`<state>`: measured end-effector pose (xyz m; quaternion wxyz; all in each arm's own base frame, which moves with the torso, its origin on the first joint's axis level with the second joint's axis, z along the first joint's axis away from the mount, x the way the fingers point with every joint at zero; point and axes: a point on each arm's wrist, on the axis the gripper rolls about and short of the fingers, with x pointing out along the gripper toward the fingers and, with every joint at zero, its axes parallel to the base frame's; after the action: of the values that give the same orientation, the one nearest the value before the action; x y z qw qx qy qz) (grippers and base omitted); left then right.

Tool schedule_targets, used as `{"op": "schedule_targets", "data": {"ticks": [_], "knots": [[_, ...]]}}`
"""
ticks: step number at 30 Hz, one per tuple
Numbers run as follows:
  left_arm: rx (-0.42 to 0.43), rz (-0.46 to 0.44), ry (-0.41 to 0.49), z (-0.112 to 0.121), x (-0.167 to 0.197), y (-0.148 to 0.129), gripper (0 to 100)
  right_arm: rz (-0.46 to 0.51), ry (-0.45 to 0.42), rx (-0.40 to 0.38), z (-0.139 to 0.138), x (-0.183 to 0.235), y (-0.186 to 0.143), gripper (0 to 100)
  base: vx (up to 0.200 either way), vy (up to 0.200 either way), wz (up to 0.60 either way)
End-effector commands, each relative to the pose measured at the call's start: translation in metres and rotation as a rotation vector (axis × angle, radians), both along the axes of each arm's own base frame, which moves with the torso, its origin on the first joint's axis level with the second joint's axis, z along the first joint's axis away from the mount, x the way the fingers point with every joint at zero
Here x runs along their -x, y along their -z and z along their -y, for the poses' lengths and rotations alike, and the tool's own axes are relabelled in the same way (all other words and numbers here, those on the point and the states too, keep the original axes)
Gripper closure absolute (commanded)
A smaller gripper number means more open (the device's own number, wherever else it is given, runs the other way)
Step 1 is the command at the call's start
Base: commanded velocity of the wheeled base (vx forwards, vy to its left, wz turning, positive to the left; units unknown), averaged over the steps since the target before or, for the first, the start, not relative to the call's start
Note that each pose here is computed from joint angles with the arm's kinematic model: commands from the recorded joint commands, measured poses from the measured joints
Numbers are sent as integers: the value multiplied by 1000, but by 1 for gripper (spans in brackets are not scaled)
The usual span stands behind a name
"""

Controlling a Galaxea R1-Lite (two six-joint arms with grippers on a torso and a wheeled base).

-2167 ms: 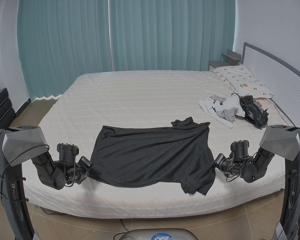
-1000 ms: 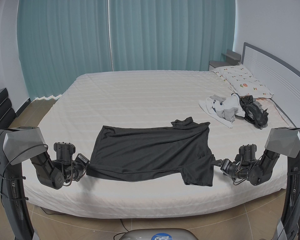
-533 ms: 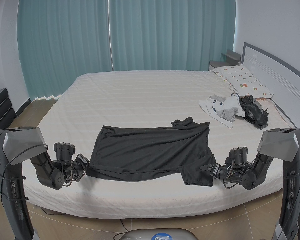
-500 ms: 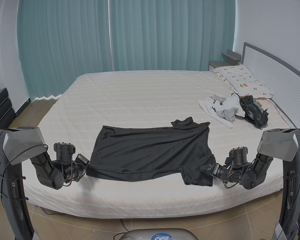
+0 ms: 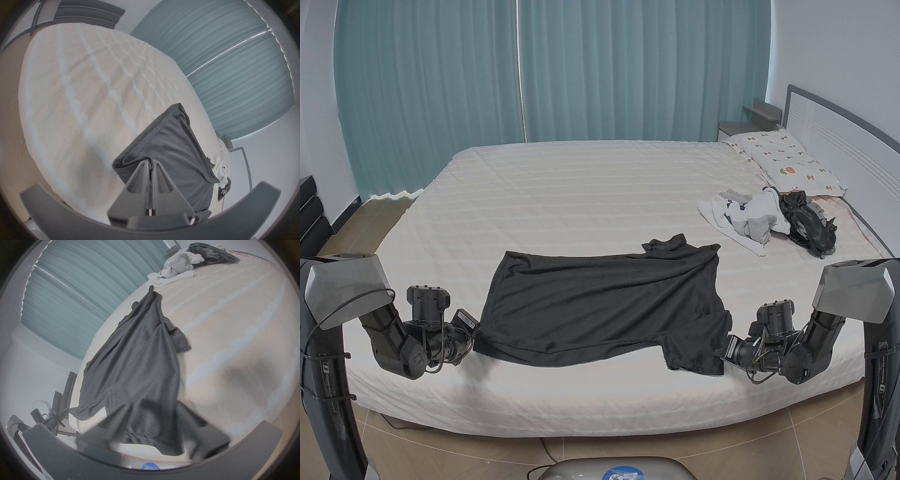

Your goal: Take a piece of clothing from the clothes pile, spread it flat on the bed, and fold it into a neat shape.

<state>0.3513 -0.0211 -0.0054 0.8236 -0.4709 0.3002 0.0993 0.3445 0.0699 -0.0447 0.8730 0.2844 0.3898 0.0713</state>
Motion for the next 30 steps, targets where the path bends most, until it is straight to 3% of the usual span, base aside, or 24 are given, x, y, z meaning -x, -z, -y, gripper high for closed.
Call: {"op": "schedule_targets", "data": {"ticks": [1,7,12,24,30], "knots": [[4,-3,1,-3,2,-1,100,0,13,13,12,14,-11,100,0,0,0],[-5,-29,9,-3,13,0,100,-36,42,14,31,45,-28,100,0,0,0],[-60,-69,45,-5,29,6,100,-86,15,8,36,70,-30,100,0,0,0],[-240,-199,227,-2,73,21,100,-183,-31,72,46,104,-18,100,0,0,0],[-250,-211,265,5,82,19,100,-201,-78,118,49,114,-16,100,0,0,0]]}}
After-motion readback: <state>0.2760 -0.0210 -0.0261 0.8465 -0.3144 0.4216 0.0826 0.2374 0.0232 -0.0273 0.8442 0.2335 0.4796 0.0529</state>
